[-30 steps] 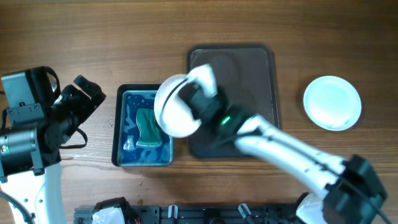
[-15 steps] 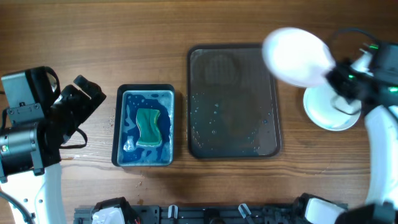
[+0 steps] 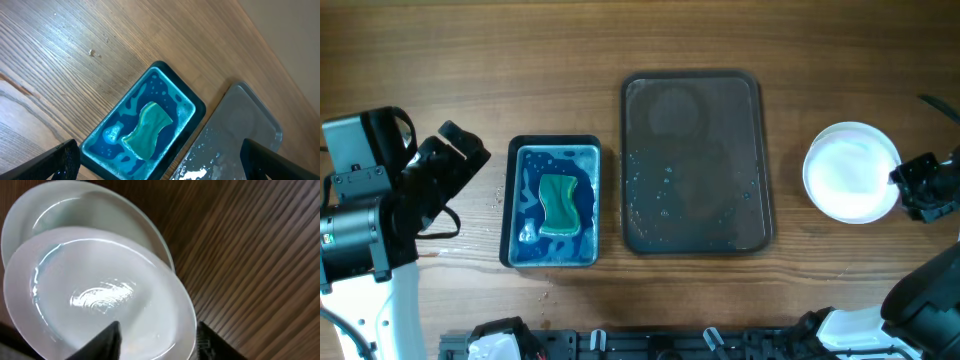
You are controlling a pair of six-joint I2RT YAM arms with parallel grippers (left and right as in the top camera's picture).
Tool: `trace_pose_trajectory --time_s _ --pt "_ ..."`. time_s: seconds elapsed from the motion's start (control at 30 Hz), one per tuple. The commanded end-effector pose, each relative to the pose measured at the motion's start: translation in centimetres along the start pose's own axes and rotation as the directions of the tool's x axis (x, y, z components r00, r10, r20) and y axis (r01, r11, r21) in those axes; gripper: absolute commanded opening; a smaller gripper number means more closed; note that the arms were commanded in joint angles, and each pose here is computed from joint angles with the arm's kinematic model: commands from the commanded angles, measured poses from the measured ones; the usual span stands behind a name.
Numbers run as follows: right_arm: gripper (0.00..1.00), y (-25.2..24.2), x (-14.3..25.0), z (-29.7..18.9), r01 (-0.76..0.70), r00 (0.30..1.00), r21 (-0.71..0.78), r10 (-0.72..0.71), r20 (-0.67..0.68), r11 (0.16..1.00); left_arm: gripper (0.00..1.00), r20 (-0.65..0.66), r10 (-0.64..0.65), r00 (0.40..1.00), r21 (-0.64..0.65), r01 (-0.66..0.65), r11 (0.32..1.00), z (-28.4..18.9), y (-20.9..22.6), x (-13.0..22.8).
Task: Clean dirty plates on tray and stack at the side
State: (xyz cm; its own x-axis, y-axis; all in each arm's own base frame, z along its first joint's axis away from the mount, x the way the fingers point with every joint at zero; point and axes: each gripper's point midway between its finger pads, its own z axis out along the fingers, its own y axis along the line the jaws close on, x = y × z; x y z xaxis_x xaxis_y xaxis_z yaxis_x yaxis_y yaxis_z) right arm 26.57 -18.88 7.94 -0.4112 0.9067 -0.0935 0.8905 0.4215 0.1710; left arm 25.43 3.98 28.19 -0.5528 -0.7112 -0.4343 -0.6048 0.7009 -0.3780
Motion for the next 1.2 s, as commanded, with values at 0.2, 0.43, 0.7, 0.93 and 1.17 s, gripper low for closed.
trace_pose_trajectory --time_s 0.2,0.43,0.7,0.93,1.17 --pt "0.54 11.3 6.5 -14.6 0.445 0.896 -0.537 -0.354 0.269 0.717 1.00 0.006 -0.004 1.000 0.014 0.004 1.000 -0.3 -0.2 -0.3" --pt "0.11 10.1 13.6 -20.3 0.680 0.724 -0.377 -0.495 0.481 0.629 1.00 0.006 -0.004 1.000 0.014 0.004 1.000 -0.3 -0.2 -0.3" --pt "0.04 3.1 13.0 -7.1 0.368 0.920 -0.079 -0.351 0.172 0.926 1.00 0.006 -0.004 1.000 0.014 0.003 1.000 -0.3 -0.2 -0.3" --pt "0.04 3.3 11.8 2.0 0.325 0.945 0.024 -0.325 0.014 0.945 1.00 0.006 -0.004 1.000 0.014 0.003 1.000 -0.3 -0.2 -0.3" --pt "0.04 3.4 9.4 6.9 0.289 0.957 0.091 -0.290 -0.004 0.953 1.00 0.006 -0.004 1.000 0.014 0.004 1.000 -0.3 -0.2 -0.3"
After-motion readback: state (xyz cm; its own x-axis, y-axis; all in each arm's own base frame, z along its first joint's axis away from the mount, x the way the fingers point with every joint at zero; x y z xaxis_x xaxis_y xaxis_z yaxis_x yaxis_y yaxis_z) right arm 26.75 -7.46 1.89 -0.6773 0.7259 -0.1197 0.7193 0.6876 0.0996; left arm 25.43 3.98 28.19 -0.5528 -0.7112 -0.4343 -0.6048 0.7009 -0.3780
